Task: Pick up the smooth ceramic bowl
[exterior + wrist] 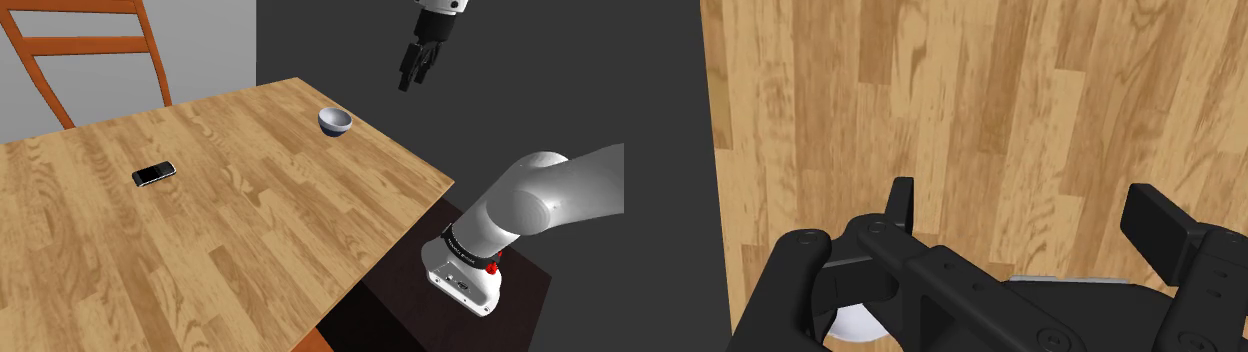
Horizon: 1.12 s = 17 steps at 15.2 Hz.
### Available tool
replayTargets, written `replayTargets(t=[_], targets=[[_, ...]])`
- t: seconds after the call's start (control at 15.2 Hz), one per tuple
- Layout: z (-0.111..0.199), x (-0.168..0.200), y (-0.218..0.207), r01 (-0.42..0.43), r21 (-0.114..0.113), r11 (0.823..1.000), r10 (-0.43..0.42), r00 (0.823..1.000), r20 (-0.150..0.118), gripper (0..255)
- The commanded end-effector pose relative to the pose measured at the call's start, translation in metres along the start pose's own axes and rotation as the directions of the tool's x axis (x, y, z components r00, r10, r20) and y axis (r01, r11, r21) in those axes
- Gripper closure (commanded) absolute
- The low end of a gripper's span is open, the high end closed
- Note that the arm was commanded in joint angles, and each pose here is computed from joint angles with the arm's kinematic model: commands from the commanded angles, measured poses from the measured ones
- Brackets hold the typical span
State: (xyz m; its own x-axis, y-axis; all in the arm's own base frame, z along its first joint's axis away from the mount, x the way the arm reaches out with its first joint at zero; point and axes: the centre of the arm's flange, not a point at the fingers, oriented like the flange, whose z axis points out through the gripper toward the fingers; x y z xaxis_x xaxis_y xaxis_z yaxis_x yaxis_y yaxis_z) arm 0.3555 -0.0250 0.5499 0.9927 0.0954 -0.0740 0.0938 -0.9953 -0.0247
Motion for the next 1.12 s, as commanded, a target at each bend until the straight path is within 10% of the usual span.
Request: replayTargets(t=[0.0, 1.06], targets=[[0.016, 0.018, 0.015, -0.004, 0.002, 1.0, 0.004, 1.0, 0.0, 0], [0.129, 0.165, 0.121, -0.033, 0.025, 0.999, 0.032, 0.999, 0.009, 0]])
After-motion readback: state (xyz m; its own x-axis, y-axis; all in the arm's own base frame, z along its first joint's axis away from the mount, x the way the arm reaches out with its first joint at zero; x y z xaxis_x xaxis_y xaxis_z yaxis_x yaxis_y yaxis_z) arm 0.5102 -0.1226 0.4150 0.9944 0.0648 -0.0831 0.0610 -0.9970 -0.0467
